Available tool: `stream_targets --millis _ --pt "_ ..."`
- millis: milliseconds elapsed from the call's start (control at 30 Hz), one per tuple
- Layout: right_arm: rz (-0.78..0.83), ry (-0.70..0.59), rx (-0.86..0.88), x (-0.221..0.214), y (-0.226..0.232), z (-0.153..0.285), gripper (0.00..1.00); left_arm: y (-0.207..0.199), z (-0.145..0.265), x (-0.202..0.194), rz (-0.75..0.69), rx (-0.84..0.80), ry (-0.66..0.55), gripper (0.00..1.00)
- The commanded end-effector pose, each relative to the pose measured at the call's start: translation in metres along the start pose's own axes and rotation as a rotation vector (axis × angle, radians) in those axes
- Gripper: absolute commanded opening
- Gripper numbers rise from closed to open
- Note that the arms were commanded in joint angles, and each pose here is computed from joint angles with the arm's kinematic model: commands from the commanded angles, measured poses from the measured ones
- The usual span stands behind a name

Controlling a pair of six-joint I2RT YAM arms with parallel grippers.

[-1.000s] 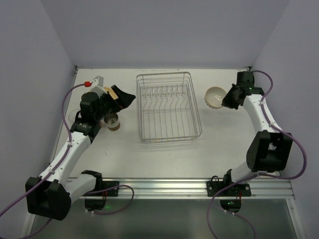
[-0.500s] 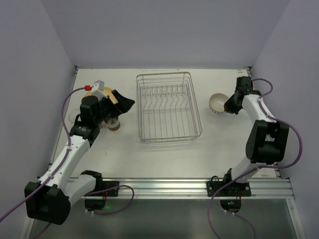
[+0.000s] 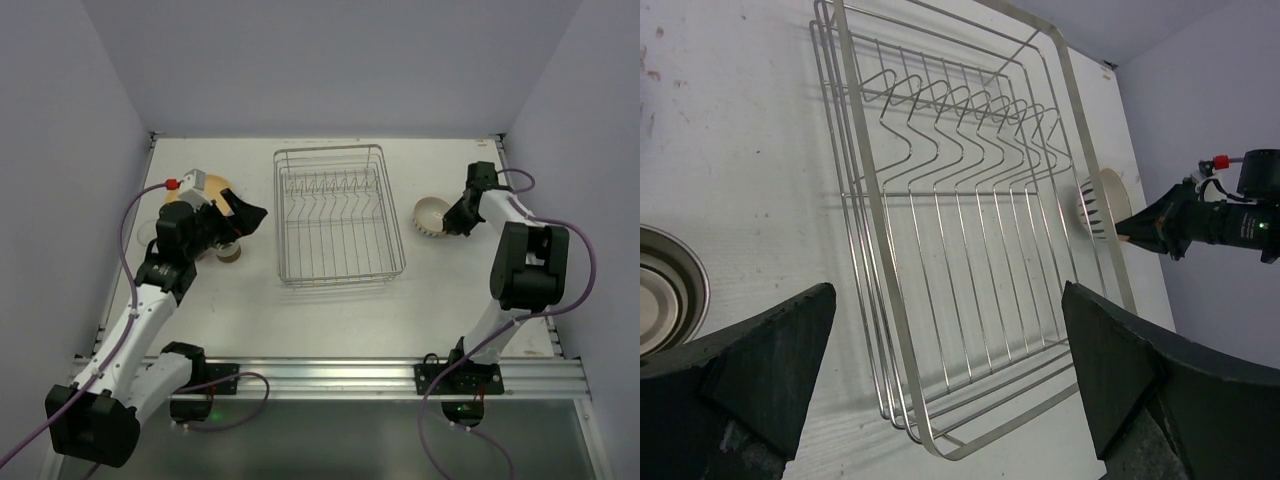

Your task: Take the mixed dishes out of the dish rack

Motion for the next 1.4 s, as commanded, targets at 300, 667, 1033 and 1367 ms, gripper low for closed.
stream_targets --millis 300,667,1033,1367 --pt "-0.007 -0.026 0.050 0.010 0.011 -0.005 0.05 -0.004 0.015 0.005 -0.023 -0.007 -0.027 1.00" --pt "0.000 0.002 0.031 0.004 0.006 -0.011 0.15 -0.004 0.039 -0.002 -0.030 -0.004 -0.037 1.00" --pt "-0.011 -0.087 0.047 0.013 0.005 0.008 0.52 -0.012 0.069 -0.005 -0.059 -0.008 -0.040 1.00" --pt "0.050 -0.314 0.227 0.043 0.025 0.120 0.72 0.009 0.086 0.002 -0.148 0.120 -0.087 1.00"
Point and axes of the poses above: each gripper's point midway between its finger pads, its own z axis back along the fingers, its own y axis along the line the jaws close on, x = y × z, the point moved 1 cm from there along z, back along the fingers, and after that the axes turned 5 degrees about z, right-handed, at the moved point
